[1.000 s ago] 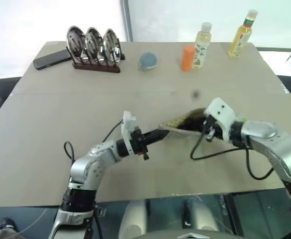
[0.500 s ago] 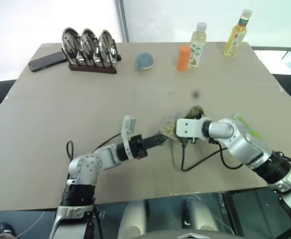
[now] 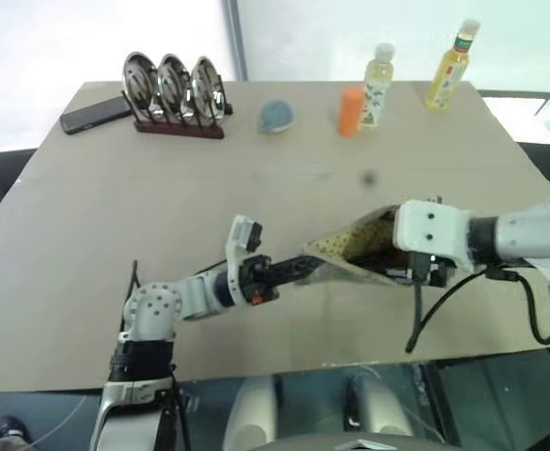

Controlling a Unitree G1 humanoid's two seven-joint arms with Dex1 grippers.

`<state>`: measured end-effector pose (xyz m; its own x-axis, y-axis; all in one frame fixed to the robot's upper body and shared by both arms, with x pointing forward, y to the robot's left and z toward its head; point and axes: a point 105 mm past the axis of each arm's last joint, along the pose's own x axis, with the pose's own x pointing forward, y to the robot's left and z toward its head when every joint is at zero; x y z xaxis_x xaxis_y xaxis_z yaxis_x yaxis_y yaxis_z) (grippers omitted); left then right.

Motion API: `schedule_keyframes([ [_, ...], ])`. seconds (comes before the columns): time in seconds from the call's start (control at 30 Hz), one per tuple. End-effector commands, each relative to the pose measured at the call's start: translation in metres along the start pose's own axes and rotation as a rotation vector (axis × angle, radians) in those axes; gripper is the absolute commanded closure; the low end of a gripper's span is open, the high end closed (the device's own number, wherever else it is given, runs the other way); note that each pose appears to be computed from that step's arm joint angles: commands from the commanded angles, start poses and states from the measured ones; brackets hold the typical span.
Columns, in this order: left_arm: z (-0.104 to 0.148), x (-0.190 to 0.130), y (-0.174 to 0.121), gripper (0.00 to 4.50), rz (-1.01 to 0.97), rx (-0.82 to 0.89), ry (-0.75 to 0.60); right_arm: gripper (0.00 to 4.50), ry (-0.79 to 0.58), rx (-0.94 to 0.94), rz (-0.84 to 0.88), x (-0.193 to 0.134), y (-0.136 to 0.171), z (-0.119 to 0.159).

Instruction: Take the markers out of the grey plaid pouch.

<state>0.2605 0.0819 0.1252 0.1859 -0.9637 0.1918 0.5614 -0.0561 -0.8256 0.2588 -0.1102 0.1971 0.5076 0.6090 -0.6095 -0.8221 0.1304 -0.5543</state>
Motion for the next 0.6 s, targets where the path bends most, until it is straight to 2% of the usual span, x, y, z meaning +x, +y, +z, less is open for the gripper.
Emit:
schedule_keyframes([
  [0.03,0.002,0.002,0.015,4.5,0.065,0.064,0.004,0.15,0.05,-0.064,-0.006,0.034,0.004,-0.013],
  [0.13,0.002,0.0,0.023,4.5,0.09,0.047,-0.01,0.15,0.07,-0.091,0.007,0.069,0.007,-0.022],
  [0.23,0.0,-0.002,0.027,4.5,0.113,0.056,-0.013,0.15,0.081,-0.118,0.04,0.087,0.014,-0.026],
  [0.43,0.005,-0.005,0.033,4.5,0.17,0.176,-0.038,0.15,0.02,-0.072,0.036,0.06,0.017,-0.005],
  [0.6,0.002,-0.007,0.035,4.5,0.21,0.271,-0.031,0.15,-0.055,-0.037,-0.062,0.025,0.01,0.01],
])
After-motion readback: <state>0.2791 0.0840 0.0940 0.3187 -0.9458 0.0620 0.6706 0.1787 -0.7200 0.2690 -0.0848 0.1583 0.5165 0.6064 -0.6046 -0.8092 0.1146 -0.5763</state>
